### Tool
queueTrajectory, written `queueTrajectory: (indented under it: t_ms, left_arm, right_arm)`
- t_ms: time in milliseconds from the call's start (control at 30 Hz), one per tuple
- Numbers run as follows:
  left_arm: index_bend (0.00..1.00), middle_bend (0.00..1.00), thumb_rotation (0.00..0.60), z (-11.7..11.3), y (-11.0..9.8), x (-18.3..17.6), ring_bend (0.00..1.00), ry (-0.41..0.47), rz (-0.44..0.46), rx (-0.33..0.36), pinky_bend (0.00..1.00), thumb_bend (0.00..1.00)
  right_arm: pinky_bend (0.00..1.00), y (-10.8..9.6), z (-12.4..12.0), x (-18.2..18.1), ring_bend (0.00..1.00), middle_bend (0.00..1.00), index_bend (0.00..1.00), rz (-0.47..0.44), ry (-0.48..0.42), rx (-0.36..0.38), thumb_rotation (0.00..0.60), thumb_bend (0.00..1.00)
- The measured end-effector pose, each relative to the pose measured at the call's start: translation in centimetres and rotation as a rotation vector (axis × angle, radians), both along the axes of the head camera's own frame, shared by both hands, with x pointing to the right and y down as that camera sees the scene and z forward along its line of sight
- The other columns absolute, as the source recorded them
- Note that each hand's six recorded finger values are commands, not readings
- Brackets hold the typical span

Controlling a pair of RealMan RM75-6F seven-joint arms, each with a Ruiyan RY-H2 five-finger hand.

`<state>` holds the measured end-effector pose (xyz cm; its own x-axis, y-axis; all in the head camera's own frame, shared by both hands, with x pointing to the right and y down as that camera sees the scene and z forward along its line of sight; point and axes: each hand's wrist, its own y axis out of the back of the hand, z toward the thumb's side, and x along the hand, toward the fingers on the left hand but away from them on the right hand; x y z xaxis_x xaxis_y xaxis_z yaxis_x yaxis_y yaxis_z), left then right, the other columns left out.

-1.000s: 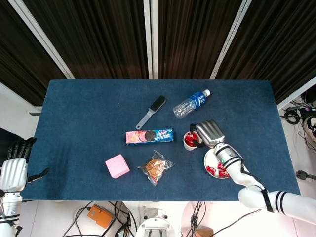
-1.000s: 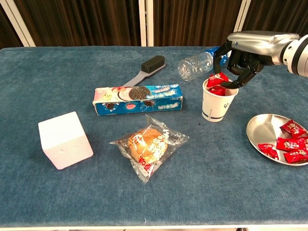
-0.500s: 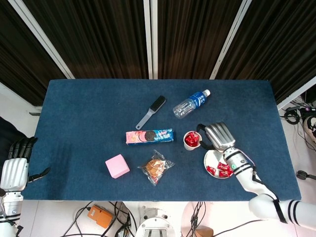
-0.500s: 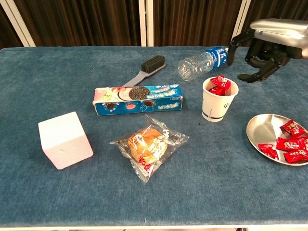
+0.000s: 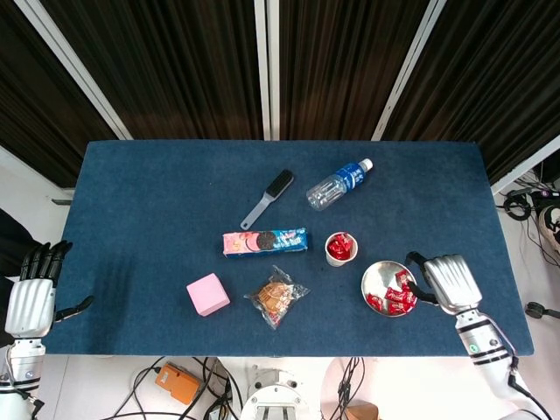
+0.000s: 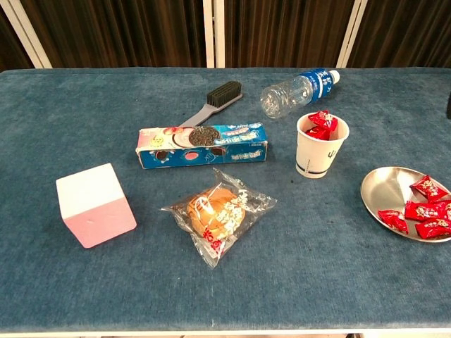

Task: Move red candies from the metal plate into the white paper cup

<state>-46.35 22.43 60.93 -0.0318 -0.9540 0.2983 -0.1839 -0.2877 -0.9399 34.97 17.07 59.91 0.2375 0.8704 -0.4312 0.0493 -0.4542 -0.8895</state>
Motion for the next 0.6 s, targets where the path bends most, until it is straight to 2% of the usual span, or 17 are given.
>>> queueTrajectory:
  t_ms: [100, 200, 267, 433, 600]
  left_arm:
    - [0.09, 0.09, 0.6, -0.2, -0.1, 0.1, 0.0, -0.001, 0.004, 0.005, 0.0, 0.02]
    - [0.09, 0.09, 0.6, -0.3, -0.1, 0.2, 0.0, -0.002, 0.005, 0.006, 0.0, 0.02]
    - [0.09, 0.09, 0.6, -0.4, 0.0, 0.1, 0.0, -0.003, 0.005, 0.004, 0.0, 0.02]
    - [0.09, 0.09, 0.6, -0.4, 0.3, 0.1, 0.0, -0.008, 0.002, -0.004, 0.0, 0.02]
    - [0.08, 0.09, 0.6, -0.5, 0.7, 0.0, 0.0, -0.016, -0.006, -0.016, 0.0, 0.02]
  right_arm:
    - [0.5, 1.4, -1.3, 2.4, 0.41, 0.51, 0.31, 0.069, 0.014, 0.064, 0.6, 0.42]
    - [0.26, 3.2, -2.1, 4.4, 0.19, 0.32, 0.19, 0.139, -0.001, 0.082, 0.6, 0.42]
    - [0.13, 4.1, -2.5, 5.3, 0.08, 0.25, 0.14, 0.17, -0.009, 0.082, 0.6, 0.42]
    - [0.01, 7.0, -4.2, 8.4, 0.0, 0.19, 0.1, 0.268, -0.029, 0.101, 0.6, 0.42]
    - [0.0, 7.9, -5.7, 9.7, 0.0, 0.17, 0.09, 0.284, -0.02, 0.121, 0.6, 0.42]
